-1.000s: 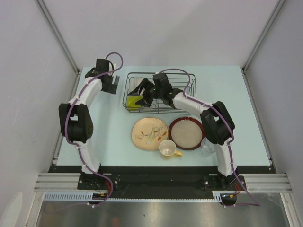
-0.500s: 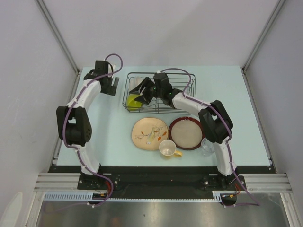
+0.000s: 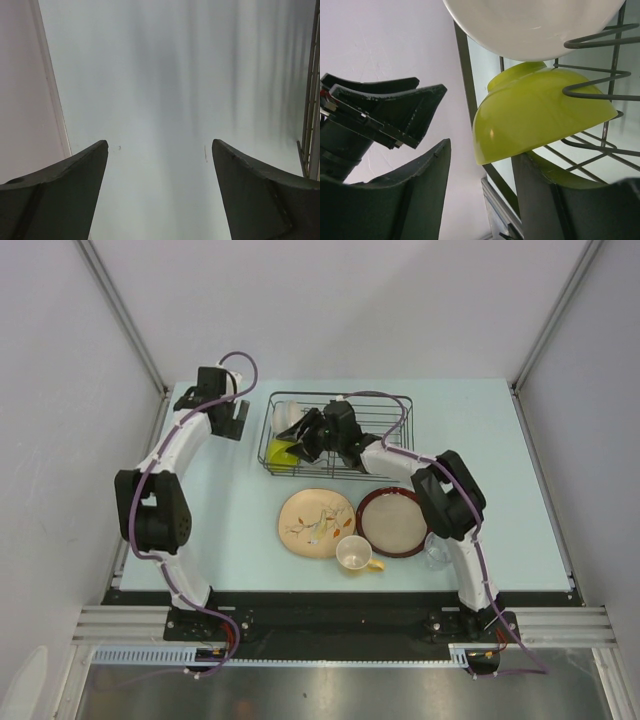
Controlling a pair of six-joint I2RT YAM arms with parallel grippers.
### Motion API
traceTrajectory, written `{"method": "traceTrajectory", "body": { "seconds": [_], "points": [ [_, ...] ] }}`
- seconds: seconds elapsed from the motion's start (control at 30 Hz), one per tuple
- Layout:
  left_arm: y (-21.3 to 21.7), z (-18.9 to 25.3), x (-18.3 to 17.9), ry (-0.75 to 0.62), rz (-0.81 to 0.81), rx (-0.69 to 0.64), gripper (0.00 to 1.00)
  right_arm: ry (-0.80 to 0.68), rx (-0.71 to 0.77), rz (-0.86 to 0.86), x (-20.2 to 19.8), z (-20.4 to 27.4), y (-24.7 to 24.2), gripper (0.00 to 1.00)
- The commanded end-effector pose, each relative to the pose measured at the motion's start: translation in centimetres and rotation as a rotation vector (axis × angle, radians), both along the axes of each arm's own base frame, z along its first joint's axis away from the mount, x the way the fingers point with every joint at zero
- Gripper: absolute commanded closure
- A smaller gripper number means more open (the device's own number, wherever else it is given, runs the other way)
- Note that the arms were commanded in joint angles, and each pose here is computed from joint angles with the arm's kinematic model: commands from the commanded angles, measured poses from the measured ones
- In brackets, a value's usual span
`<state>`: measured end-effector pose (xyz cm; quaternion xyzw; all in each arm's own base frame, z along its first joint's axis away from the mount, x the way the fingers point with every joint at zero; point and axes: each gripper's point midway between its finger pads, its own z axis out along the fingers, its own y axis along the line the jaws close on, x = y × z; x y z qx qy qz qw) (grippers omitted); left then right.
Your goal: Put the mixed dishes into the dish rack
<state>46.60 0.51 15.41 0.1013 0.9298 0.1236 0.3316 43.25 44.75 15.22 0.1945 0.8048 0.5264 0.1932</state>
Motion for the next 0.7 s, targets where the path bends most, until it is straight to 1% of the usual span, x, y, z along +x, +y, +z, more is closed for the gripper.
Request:
{"method": "traceTrajectory", "body": {
  "seconds": [0.0, 0.23, 0.27, 0.3, 0.37, 0.43, 0.47, 0.57, 0.67],
  "points": [
    [0.8, 2.2, -0.4, -0.064, 0.003, 0.028, 0.10, -0.054, 0.074, -0.067, 2.2, 0.9, 0.7, 0.47],
    [1.4, 1.9, -0.9, -0.069, 0.004, 0.057, 0.11, -0.014, 0.118, -0.085, 2.1, -0.2, 1.6, 0.55],
    [1.4, 1.8, -0.9, -0.066, 0.003, 0.059, 0.11, -0.011, 0.133, -0.088, 2.0, 0.0, 1.6, 0.56],
    [1.5, 1.7, -0.9, -0.066, 0.005, 0.060, 0.11, -0.013, 0.161, -0.090, 2.0, 0.5, 1.7, 0.59],
    [1.4, 1.4, -1.1, -0.058, 0.003, 0.059, 0.11, -0.030, 0.173, -0.090, 2.0, 1.3, 1.9, 0.62],
    [1.4, 1.2, -1.2, -0.055, 0.002, 0.060, 0.11, -0.040, 0.193, -0.083, 2.0, 2.1, 2.1, 0.70],
    [1.5, 1.2, -1.3, -0.054, 0.005, 0.061, 0.11, -0.048, 0.204, -0.081, 2.0, 2.7, 2.2, 0.77],
    [1.5, 1.0, -1.4, -0.055, 0.003, 0.063, 0.11, -0.059, 0.207, -0.072, 1.7, 3.3, 2.2, 0.87],
    [1.5, 0.9, -1.5, -0.054, 0.004, 0.062, 0.11, -0.055, 0.212, -0.064, 1.5, 3.4, 2.0, 0.90]
  ]
}}
